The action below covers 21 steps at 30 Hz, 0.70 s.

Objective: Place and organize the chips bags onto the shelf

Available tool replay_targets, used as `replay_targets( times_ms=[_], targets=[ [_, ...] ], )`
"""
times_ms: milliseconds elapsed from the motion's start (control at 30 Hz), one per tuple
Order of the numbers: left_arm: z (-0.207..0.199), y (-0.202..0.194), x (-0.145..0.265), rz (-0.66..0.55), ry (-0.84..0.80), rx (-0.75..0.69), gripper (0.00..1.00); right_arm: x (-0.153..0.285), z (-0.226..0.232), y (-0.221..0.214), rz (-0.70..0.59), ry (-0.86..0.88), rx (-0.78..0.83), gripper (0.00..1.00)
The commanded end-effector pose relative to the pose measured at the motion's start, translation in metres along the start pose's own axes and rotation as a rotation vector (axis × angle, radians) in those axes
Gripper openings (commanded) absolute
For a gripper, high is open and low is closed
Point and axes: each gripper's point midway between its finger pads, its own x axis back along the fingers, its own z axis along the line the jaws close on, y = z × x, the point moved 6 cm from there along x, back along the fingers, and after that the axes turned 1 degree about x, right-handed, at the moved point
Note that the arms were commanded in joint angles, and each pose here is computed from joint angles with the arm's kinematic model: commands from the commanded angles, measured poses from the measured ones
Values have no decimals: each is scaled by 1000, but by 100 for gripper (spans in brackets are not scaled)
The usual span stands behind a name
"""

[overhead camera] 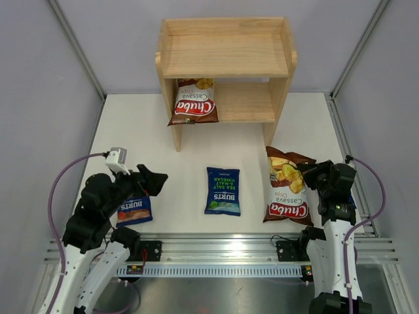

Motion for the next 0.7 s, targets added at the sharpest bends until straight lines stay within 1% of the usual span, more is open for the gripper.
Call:
replay_targets(
  times_ms=[0,67,100,133,167,200,233,267,333,433,467,500,533,567,600,633,667],
  targets=[
    [-24,-6,-21,20,-247,44,99,19,38,11,1,131,-34,0],
    [-33,-14,-26,44,-343,84,99,24,47,12,10,157,-54,0],
    [-37,-16,-31,25,-395,80,99,27,52,13,7,178,-59,0],
    [-43,-20,-31,33,-436,90,99,30,56,13,17,194,-69,0],
    [-50,-15,-31,-7,-485,78,99,34,63,15,21,214,-92,0],
    [-53,-24,-33,11,-516,76,99,37,67,15,21,231,-104,0],
    [-57,-25,-33,6,-538,83,99,39,71,16,22,248,-121,0],
    [-63,-23,-34,-17,-573,79,99,41,75,15,37,271,-167,0],
    [-73,-30,-37,-1,-597,76,99,47,84,18,29,315,-201,0],
    [-94,-40,-44,-7,-637,40,99,55,99,24,29,377,-309,0],
    [-102,-40,-44,-24,-656,33,99,59,106,27,21,398,-315,0],
    [-104,-46,-56,-21,-600,27,99,61,110,30,19,404,-323,0],
    [-118,-55,-53,9,-634,9,99,64,113,31,17,412,-329,0],
    [-130,-51,-52,-8,-665,-12,99,70,121,35,14,432,-338,0],
    [-139,-64,-63,29,-631,-41,99,73,126,36,17,447,-348,0],
    [-146,-67,-67,32,-625,-68,99,75,130,37,23,465,-360,0],
    [-161,-61,-69,13,-641,-76,99,78,133,37,48,480,-402,0]
  ],
)
